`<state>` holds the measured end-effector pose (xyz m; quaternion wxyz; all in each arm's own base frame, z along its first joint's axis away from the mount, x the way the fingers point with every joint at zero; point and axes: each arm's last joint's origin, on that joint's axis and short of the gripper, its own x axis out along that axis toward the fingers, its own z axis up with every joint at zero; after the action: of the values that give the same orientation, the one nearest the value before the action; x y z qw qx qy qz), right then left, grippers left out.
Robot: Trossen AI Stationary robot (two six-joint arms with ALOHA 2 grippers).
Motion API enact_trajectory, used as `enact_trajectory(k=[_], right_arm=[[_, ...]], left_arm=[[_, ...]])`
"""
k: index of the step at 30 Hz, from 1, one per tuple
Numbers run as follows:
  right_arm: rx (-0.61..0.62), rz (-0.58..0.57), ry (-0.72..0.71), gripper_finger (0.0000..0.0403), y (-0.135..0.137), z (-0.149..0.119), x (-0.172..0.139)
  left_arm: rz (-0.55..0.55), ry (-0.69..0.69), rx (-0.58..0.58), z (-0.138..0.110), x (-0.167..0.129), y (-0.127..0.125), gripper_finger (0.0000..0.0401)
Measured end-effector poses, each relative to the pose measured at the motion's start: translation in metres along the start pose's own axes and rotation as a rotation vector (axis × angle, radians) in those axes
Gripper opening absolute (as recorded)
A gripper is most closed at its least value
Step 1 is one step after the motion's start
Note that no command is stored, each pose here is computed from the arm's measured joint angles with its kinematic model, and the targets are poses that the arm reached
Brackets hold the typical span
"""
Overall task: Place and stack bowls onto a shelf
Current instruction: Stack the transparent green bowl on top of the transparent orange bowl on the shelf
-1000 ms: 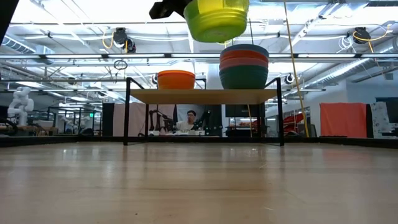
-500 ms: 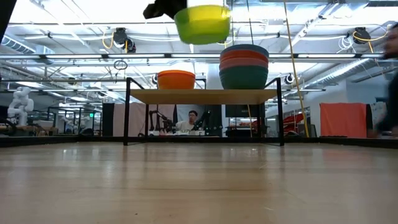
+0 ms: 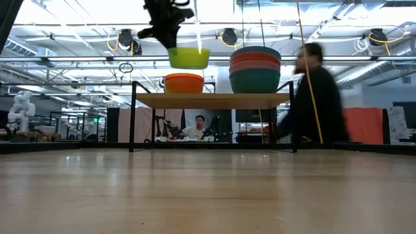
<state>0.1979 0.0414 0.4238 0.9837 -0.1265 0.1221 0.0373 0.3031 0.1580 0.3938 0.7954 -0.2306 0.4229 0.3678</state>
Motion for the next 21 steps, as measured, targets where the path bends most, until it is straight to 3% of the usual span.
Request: enact_trajectory(k=[6,10,21], right_arm=[[-0.053,0.007,0.034,0.0134,0.001,-0.003,0.0],[-0.058,0.0,0.033,0.0134,0.0,-0.003,0.0],[-0.088,-0.052,0.047,0.0134,-0.002,-0.004,0.0]], left_arm=[[0.03,-0.004,-0.056,0.015,0.006,0.04,0.0],[-0.015,-0.013,-0.073,0.021,0.008,0.054,0.0],[-0.018,0.041,-0.035,0.025,0.03,0.058,0.0]])
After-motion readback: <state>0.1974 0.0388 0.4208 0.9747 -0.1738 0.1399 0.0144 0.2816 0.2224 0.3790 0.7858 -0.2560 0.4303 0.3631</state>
